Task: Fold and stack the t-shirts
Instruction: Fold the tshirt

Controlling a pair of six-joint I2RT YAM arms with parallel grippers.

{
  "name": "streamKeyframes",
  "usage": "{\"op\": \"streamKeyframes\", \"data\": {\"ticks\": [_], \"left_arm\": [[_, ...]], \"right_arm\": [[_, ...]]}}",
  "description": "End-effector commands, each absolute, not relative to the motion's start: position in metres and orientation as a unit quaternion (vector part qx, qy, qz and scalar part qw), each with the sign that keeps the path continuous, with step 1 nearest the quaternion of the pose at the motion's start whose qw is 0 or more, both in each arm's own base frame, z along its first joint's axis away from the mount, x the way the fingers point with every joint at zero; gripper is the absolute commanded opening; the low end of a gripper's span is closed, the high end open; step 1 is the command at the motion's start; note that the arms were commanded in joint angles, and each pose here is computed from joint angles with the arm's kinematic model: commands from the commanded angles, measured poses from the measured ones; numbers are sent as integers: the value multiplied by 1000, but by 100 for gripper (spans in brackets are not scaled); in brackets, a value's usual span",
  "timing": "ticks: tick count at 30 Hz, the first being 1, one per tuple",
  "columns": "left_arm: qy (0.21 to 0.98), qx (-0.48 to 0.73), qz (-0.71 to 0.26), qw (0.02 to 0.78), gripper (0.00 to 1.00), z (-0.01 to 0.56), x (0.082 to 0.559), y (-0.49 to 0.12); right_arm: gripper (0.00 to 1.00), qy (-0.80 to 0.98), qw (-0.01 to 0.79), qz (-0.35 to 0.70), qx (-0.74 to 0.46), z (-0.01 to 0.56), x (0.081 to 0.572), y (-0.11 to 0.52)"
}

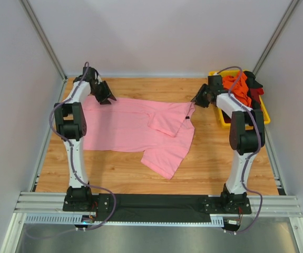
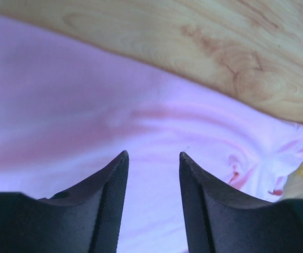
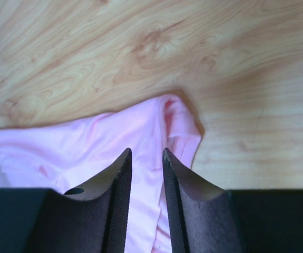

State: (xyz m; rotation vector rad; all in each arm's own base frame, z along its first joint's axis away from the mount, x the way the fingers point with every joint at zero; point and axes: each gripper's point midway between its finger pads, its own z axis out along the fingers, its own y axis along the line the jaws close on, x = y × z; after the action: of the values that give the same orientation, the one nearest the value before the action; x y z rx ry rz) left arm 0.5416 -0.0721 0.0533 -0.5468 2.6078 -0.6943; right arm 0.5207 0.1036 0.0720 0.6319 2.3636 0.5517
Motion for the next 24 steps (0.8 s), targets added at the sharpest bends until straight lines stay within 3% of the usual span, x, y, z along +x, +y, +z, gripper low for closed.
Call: {"op": "streamKeyframes", "data": {"ticks": [1,5,10,18,24], "left_arm": [[923,-166,-231,258,52,140,524,-61],[938,-179,-174,239,52,140,480,-44],[941,-229,-107,226,52,123,417,-22],[917,-325,-104,208,58,101,332,5],[896,-372,-118,211,63,89,305,28]], "right_arm": [[31,903,321,197,207,113,496,108],[31,936,241,170,193,91,433,126],[37,963,206,109,137,86,352,147],[39,957,201,150,-143,74,208,237],[39,929,208,139,-272,57,153,252]]}}
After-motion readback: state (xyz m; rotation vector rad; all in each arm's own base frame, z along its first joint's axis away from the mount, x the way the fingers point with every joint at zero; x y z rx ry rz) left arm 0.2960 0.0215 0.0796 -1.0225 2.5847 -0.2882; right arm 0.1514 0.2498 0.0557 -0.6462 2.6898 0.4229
